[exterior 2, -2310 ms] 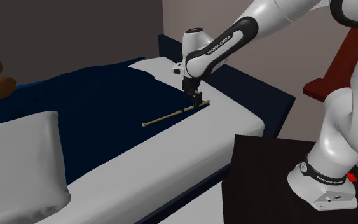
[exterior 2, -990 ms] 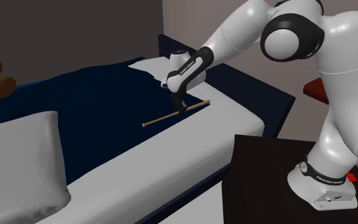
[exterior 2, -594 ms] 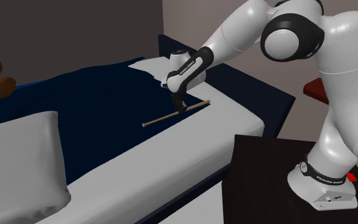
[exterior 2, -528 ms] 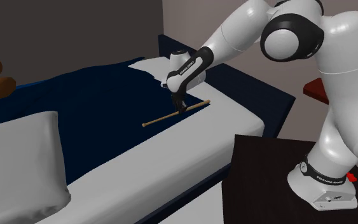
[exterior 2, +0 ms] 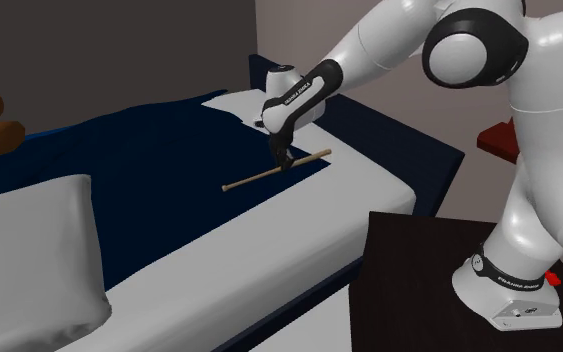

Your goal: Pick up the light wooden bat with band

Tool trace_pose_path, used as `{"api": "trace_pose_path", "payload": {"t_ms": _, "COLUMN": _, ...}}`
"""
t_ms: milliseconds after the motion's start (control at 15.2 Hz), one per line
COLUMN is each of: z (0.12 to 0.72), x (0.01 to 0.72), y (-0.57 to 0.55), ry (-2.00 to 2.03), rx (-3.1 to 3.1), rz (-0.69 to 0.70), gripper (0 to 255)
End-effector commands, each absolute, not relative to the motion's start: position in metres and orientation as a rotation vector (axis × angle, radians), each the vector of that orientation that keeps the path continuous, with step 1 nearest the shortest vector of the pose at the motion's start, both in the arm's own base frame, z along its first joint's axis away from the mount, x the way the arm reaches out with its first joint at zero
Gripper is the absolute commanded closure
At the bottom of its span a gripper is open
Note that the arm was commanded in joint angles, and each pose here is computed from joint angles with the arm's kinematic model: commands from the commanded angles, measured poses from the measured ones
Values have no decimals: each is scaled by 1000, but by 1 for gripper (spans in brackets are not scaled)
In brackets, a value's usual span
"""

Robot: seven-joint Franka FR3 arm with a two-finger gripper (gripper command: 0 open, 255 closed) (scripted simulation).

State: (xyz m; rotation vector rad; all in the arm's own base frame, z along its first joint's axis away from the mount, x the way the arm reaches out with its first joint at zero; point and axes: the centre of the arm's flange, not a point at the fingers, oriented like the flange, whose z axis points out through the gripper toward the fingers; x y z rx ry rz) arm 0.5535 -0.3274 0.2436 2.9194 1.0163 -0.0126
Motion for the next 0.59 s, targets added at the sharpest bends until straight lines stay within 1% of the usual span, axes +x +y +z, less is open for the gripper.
{"api": "trace_pose_path", "payload": {"t_ms": 0, "z": 255, "x": 554, "y": -327, "ry": 1016, "rx": 2919, "rz": -13, "gripper": 255}}
{"api": "trace_pose_path", "payload": {"t_ms": 396, "z": 287, "x": 554, "y": -327, "ry": 1016, "rx": 2919, "rz": -13, "gripper": 255}}
{"api": "trace_pose_path", "payload": {"t_ms": 528, "z": 287, "x": 554, "y": -327, "ry": 1016, "rx": 2919, "rz": -13, "gripper": 255}}
